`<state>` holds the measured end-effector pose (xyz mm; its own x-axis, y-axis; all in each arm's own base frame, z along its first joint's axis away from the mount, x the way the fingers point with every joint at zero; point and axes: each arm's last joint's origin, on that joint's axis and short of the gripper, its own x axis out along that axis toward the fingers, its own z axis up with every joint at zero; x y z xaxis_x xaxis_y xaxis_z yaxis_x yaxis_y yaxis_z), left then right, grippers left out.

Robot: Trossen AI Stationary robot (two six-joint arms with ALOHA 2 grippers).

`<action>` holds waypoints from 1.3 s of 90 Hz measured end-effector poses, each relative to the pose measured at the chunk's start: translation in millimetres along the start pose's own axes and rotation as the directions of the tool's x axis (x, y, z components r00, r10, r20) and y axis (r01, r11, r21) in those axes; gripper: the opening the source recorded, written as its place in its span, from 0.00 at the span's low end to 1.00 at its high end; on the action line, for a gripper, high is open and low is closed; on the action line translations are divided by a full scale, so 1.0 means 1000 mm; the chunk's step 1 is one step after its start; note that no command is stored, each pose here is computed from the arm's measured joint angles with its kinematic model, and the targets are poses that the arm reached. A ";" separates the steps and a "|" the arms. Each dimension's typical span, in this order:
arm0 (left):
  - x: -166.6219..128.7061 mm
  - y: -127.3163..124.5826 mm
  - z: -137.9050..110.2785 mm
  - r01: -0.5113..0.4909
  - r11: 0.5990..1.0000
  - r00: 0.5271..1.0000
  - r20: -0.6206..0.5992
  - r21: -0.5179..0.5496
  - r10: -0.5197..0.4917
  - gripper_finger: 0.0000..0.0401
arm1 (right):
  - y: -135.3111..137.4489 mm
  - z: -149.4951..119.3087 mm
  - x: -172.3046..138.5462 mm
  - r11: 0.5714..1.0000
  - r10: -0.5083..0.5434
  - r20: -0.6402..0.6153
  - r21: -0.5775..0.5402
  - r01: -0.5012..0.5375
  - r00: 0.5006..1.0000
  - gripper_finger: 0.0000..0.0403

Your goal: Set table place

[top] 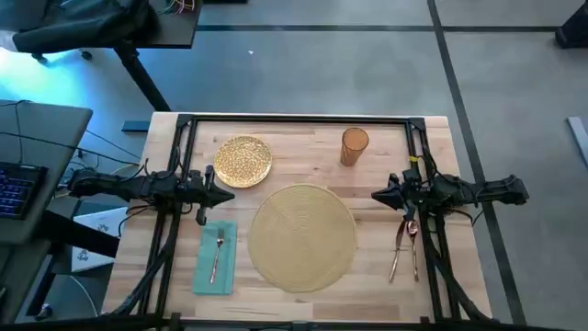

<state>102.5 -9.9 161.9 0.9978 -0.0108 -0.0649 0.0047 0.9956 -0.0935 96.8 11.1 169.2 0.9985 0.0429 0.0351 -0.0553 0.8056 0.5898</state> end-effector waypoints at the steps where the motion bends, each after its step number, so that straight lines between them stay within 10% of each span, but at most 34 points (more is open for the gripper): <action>1: 0.000 0.000 0.000 0.000 1.000 1.000 0.000 0.000 0.000 0.00 | 0.000 0.000 0.000 1.000 0.000 0.000 0.000 0.000 1.000 0.05; 36: 0.000 0.000 0.002 -0.019 1.000 1.000 0.020 -0.010 0.019 0.00 | 0.000 0.000 0.000 1.000 0.000 0.000 0.000 0.000 1.000 0.05; 59: -0.003 0.000 0.024 0.037 0.895 0.979 0.194 -0.445 0.056 0.00 | 0.000 0.000 0.000 1.000 -0.001 0.000 0.000 0.001 1.000 0.05; 80: -0.003 -0.008 0.072 -0.097 0.911 0.987 -0.159 -0.400 0.036 0.00 | 0.000 0.000 0.000 1.000 0.000 0.000 0.000 0.000 1.000 0.05; 99: 0.018 -0.023 0.097 -0.311 0.907 0.762 -0.645 -0.284 0.060 0.00 | 0.000 0.000 0.000 1.000 0.000 0.000 0.000 0.000 1.000 0.05; 117: 0.045 -0.041 0.068 -0.581 0.724 0.473 -0.878 -0.372 -0.072 0.00 | 0.000 0.000 0.000 1.000 0.000 0.000 0.000 0.000 1.000 0.05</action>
<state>151.8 -45.1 230.0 0.4139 -0.1583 -0.8964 -0.6010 0.6922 -0.3997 96.8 11.1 169.2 0.9985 0.0429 0.0352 -0.0554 0.8056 0.5898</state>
